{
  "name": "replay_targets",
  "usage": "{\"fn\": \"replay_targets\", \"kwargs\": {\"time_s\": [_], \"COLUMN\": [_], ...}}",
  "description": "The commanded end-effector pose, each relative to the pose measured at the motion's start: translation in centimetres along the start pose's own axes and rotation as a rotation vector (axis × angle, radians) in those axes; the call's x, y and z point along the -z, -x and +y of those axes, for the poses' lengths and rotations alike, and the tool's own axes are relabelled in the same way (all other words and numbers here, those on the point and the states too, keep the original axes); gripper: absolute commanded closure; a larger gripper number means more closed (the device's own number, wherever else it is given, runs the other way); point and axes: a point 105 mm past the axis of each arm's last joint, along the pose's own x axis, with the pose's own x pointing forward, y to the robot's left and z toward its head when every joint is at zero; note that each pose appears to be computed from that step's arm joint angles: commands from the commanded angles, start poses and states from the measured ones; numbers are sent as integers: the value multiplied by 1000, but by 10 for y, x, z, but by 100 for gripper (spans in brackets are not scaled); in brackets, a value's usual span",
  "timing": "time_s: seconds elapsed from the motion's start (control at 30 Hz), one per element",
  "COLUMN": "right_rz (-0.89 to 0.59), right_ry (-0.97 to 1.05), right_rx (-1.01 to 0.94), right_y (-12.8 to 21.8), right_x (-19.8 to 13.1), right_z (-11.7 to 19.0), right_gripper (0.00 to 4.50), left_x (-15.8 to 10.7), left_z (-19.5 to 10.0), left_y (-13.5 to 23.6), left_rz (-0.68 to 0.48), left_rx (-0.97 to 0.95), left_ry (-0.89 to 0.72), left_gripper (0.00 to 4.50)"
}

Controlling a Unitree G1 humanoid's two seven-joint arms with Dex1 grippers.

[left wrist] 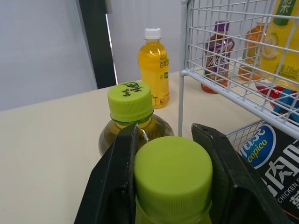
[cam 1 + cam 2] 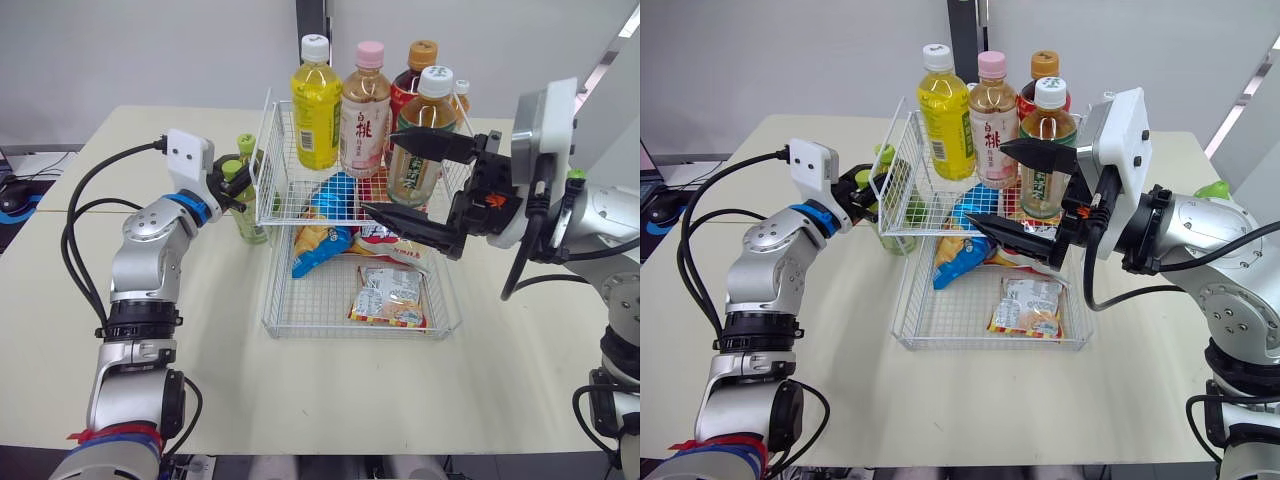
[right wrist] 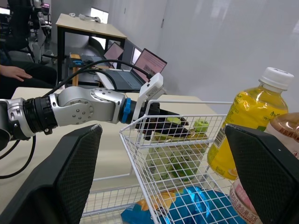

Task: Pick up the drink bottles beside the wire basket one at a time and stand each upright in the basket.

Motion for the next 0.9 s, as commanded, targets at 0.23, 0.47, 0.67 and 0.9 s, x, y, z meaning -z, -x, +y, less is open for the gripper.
{"fn": "replay_targets", "kwargs": {"time_s": [0.23, 0.47, 0.67, 0.9], "right_rz": [-43, -70, -95, -85], "right_ry": [34, 33, 39, 56], "right_rx": [9, 7, 28, 60], "right_y": [0, -3, -3, 0], "right_x": [-8, -9, -13, -15], "right_z": [-4, -6, -8, -8], "right_gripper": [0, 0, 0, 0], "left_x": [-118, -198, -250, -281], "left_z": [17, 20, -1, -47], "left_y": [50, 75, 78, 61], "left_rz": [-155, -209, -274, -358], "left_rx": [212, 377, 543, 786], "left_ry": [-80, -73, -78, -50], "left_gripper": [310, 310, 310, 310]}}
